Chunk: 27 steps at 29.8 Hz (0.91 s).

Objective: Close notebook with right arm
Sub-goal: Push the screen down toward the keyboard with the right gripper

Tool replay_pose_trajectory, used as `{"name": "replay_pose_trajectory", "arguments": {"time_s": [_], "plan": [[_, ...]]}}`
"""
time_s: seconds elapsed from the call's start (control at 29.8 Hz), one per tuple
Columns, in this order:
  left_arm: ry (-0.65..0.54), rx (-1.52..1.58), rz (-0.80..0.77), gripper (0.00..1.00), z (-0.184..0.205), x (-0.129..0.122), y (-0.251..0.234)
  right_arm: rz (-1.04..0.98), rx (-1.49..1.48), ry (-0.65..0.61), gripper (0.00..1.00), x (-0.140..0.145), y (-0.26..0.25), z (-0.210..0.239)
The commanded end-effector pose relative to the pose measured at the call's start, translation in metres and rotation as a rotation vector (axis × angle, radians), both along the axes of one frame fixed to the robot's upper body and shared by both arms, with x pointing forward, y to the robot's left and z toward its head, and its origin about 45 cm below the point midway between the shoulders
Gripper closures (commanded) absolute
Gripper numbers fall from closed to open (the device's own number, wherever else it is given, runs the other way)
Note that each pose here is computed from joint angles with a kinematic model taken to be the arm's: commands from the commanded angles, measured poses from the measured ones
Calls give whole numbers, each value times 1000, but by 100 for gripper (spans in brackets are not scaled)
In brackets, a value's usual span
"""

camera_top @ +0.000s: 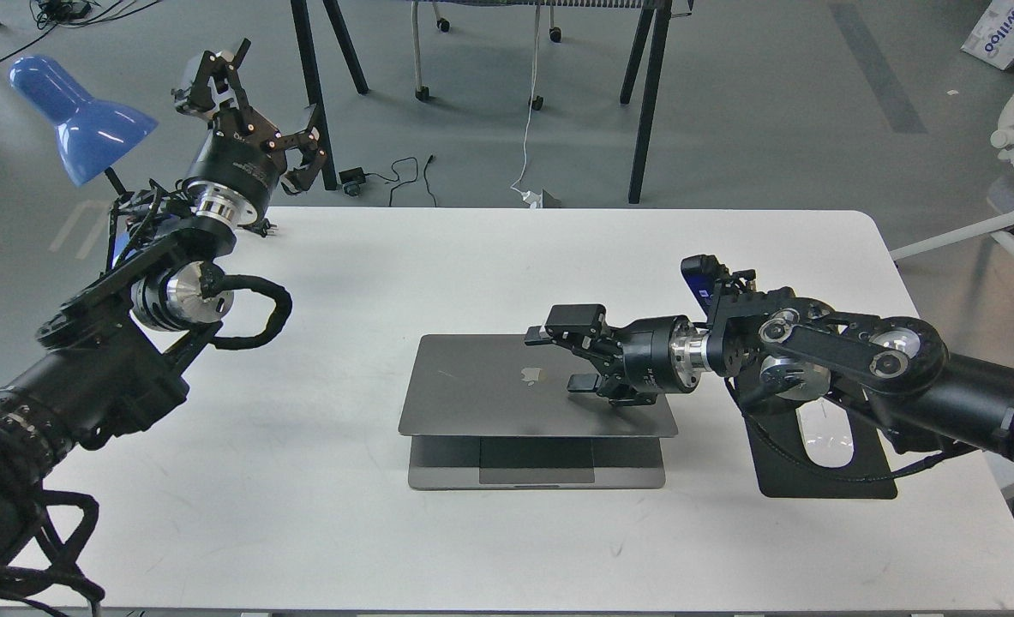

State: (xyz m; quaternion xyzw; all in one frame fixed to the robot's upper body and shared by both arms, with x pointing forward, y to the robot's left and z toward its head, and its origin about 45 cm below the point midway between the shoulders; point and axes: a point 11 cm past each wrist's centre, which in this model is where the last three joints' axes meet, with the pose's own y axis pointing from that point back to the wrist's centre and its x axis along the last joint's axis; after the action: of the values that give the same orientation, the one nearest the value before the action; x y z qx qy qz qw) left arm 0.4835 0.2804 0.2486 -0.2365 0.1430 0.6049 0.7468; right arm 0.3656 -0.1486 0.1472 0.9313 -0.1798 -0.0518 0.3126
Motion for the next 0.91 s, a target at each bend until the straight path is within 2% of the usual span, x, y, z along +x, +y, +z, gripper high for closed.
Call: {"name": "replay_pose_trajectory", "arguments": {"time_s": [0.0, 0.47, 0.74, 0.87], "plan": [[-1, 0, -1, 0, 1, 0, 0, 16, -40, 6, 0, -6, -4, -10], [-1, 0, 0, 0, 0, 0, 0, 47, -178, -32, 0, -23, 2, -50], [-1, 0, 0, 0, 0, 0, 0, 14, -158, -59, 0, -11, 7, -40], [-1, 0, 0, 0, 0, 0, 0, -30, -106, -113, 0, 13, 9, -12]]}}
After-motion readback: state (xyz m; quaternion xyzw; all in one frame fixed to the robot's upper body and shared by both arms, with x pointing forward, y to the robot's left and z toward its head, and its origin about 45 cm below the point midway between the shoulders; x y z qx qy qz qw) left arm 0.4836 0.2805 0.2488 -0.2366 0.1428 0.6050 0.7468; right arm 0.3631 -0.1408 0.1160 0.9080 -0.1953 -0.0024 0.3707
